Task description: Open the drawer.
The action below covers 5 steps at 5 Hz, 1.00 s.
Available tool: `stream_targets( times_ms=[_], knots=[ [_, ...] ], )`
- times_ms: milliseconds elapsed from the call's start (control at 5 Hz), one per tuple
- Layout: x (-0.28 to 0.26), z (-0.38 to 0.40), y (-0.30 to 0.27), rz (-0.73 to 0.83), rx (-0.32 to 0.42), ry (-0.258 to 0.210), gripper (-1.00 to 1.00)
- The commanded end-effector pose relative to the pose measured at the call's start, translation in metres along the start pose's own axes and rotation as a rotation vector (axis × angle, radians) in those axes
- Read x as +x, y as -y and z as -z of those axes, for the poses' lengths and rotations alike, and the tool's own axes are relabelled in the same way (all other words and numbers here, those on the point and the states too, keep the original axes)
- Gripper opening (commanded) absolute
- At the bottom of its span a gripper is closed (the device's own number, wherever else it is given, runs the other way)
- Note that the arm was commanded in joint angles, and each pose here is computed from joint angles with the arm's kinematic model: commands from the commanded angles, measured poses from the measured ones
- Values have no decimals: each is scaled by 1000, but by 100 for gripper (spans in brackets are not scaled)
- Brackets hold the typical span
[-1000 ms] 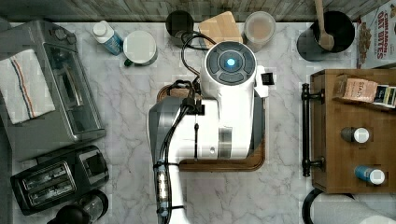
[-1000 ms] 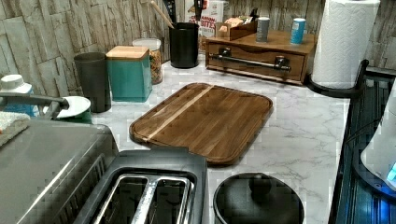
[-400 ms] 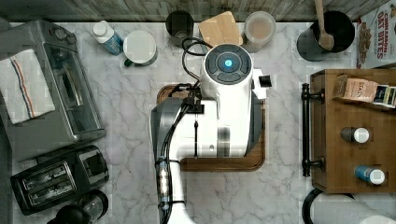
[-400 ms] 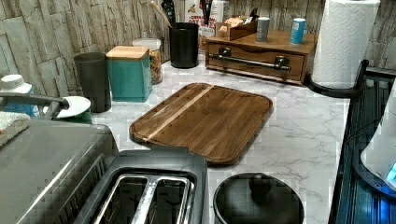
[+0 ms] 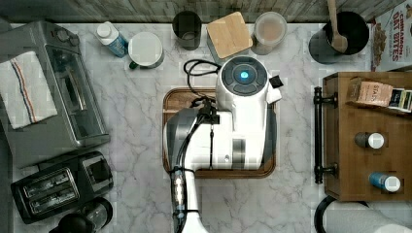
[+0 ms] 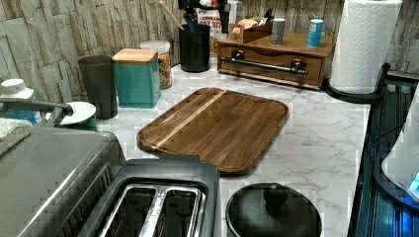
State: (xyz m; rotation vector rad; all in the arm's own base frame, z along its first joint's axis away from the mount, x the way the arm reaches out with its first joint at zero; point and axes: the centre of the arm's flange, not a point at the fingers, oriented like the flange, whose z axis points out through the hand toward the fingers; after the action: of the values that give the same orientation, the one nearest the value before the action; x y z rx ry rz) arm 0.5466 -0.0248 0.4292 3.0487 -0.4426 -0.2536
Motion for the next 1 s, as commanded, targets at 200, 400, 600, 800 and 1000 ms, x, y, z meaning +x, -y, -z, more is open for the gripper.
stream_targets(
  times_ms=[200,400,600,800,1000],
  knots=[
    [9,24,-150,117,-42,-160,100],
    [14,14,-174,149,-77,-206,100],
    [11,-3,-188,198,-104,-242,100],
    [12,-21,-196,289,-105,-270,100],
    [22,-37,-203,318,-116,-254,100]
  ],
)
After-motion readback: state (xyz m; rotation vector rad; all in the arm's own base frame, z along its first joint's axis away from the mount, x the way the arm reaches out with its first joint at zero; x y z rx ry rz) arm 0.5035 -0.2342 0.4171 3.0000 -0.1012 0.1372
